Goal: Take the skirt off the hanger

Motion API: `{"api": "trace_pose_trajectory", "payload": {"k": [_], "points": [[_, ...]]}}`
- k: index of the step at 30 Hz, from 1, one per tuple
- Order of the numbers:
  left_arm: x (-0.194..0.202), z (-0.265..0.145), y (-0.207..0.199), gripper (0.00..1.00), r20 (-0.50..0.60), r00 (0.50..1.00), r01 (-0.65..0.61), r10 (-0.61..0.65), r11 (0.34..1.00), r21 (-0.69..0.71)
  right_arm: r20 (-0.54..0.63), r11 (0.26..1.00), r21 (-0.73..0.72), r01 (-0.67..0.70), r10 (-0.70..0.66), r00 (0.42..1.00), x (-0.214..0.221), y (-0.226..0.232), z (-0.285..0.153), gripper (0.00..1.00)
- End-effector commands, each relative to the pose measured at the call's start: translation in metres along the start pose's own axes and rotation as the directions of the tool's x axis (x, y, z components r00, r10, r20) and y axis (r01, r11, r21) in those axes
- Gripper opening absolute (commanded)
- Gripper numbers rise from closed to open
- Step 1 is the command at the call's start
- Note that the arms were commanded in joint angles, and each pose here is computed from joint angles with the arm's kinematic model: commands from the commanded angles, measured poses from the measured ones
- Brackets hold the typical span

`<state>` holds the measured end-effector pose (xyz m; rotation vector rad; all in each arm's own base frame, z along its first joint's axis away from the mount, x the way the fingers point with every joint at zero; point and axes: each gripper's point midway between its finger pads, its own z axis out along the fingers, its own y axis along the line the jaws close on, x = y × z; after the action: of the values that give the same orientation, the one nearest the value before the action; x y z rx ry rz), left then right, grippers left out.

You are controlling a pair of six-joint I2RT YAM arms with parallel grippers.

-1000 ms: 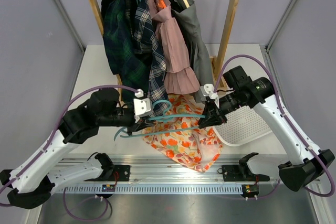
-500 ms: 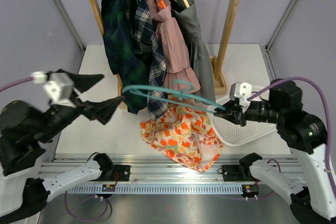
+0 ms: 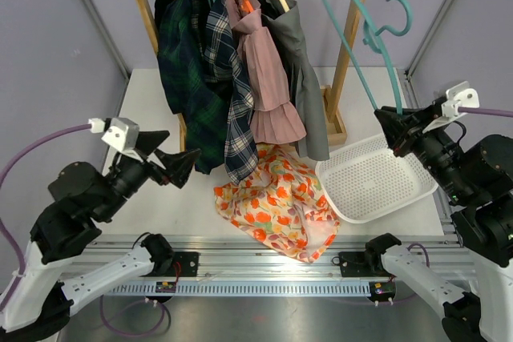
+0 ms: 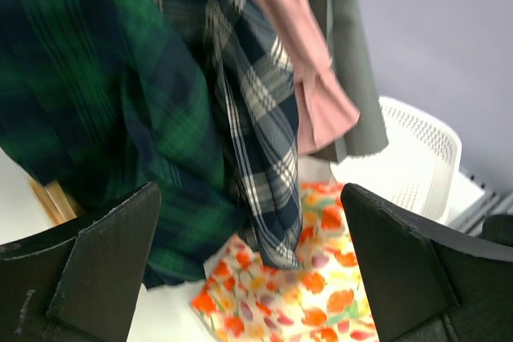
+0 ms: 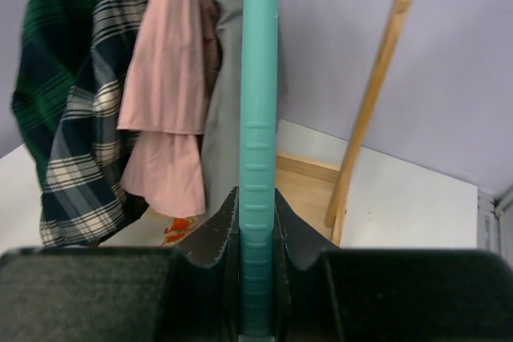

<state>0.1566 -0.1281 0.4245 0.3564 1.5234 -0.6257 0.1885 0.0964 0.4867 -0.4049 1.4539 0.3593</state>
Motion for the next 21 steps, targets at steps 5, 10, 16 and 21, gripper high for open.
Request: {"api": "trace_pose_trajectory", "payload": {"k": [5,10,16,21], "points": [[0.018,0.011,-0.014,0.99,-0.015,0.994,0.108,-0.107,0.993,0.053,-0.055,0.984,0.172,-0.047,0.058,0.997,0.008,-0.030,0.023,0.00],[0.031,0.013,-0.018,0.99,-0.051,0.992,0.118,-0.114,0.990,0.071,-0.120,0.987,0.153,-0.055,0.074,0.990,0.019,-0.026,0.034,0.00],[0.037,0.010,-0.020,0.99,-0.057,0.992,0.120,-0.115,0.989,0.087,-0.175,0.987,0.145,-0.071,0.097,0.980,0.022,-0.025,0.055,0.00],[0.039,0.008,-0.019,0.99,-0.057,0.992,0.119,-0.114,0.989,0.092,-0.228,0.987,0.122,-0.107,0.133,0.965,0.015,-0.036,0.088,0.00]]}}
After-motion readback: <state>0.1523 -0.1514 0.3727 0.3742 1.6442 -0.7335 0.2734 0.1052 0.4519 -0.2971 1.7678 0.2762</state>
